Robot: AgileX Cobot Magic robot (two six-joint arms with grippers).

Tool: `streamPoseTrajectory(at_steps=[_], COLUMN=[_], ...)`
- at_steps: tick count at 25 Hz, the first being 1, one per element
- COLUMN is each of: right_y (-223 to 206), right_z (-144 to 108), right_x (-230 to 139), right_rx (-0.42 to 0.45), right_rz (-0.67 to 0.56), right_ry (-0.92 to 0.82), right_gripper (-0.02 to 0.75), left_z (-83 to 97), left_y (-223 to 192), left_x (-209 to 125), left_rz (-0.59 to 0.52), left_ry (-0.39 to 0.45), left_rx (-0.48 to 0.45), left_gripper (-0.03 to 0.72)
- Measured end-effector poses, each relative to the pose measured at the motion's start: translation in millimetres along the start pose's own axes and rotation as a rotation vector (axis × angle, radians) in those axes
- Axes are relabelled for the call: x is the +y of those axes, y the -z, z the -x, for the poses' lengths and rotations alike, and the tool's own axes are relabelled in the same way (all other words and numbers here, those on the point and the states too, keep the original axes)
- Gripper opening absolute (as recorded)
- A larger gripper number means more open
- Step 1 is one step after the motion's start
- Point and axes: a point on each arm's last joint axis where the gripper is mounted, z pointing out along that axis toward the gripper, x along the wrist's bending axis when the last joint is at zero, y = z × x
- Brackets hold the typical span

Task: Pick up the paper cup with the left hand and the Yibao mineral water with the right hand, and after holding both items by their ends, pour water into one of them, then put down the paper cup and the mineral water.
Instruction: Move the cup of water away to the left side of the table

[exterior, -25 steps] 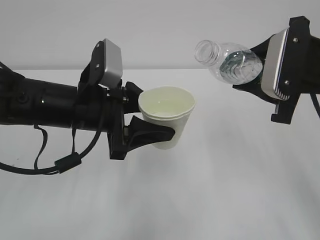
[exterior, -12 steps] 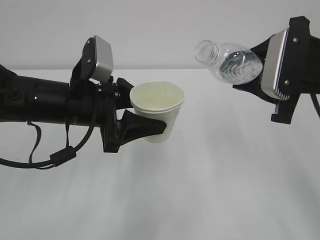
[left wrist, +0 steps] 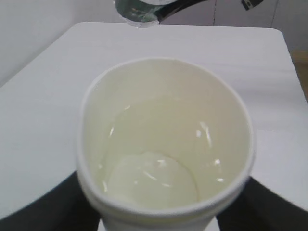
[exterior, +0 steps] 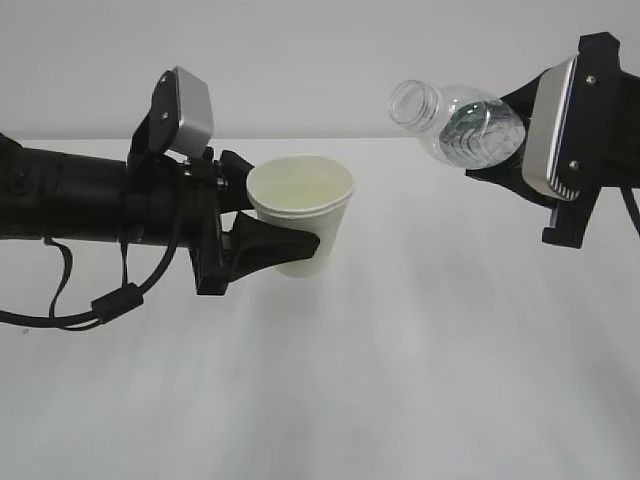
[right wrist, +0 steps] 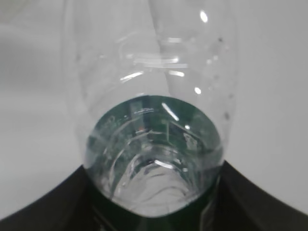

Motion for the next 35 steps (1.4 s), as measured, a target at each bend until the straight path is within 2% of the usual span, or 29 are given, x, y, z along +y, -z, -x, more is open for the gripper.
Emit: streamPoseTrajectory(at_steps=[5,15,35], right_y=[0.0,0.0,0.0], right_z=[0.0,0.9,3.8], right_x=[0.0,0.0,0.3], right_rx=[0.000,-0.009,-0.041], right_rz=[0.000,-0.001,0.007], right_ry=[0.000,-0.019,-0.205], right_gripper=[0.435,0.435,0.435], left_z=[-5.8,-6.3,-9.8], left_y=[5.6,6.5,10.0], left_x=[-1.8,-1.6,-2.6], left_rz=[0.003,0.008,0.012], left_ry=[0.009,0.013,0.018], left_rx=[0.020,0.018,0.029], left_gripper=[0.466,0.466,0.466])
